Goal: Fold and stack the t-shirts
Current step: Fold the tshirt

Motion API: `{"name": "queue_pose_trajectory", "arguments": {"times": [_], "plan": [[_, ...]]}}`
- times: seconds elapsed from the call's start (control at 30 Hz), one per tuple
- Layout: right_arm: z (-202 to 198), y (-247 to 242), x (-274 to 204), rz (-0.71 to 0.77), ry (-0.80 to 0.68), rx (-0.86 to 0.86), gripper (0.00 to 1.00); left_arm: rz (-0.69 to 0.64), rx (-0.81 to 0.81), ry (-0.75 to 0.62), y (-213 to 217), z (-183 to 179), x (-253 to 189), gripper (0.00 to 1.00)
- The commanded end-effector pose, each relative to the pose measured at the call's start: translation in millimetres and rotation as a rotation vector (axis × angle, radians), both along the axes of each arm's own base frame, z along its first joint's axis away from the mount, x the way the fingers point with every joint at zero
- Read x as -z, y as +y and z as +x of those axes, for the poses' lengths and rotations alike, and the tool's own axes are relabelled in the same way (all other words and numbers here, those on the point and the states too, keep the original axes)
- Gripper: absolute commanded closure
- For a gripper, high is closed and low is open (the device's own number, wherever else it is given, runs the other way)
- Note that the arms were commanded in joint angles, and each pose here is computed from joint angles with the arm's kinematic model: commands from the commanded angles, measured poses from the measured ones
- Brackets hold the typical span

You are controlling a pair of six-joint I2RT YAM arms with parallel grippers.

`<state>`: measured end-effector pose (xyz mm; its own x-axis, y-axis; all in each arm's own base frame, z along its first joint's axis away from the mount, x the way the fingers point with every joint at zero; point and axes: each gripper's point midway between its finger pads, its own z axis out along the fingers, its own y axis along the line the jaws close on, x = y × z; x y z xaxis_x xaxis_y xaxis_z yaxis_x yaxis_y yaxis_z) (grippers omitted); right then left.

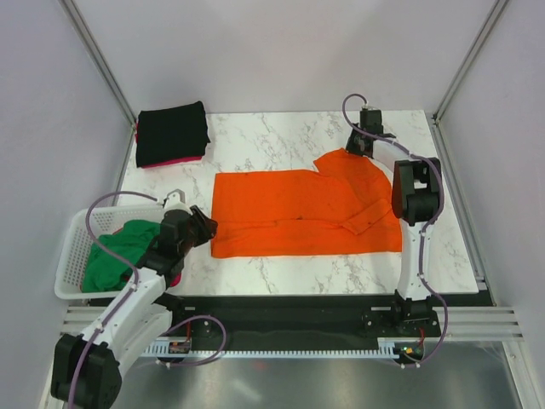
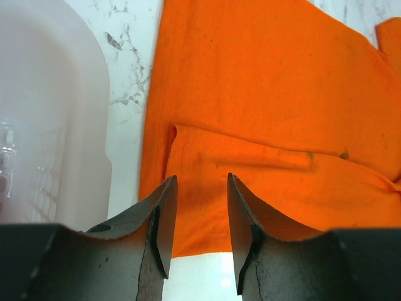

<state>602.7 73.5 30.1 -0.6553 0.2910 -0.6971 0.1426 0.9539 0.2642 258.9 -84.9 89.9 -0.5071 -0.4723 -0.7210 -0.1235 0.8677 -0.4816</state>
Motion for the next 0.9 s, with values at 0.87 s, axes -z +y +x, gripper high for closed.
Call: {"name": "queue_pose_trajectory", "arguments": {"times": [0.87], "plan": [[-130,46,-117,0.259,-0.091,-0.038,1.00,0.313,-0.023,0.405,8,235,22,0.48]]}}
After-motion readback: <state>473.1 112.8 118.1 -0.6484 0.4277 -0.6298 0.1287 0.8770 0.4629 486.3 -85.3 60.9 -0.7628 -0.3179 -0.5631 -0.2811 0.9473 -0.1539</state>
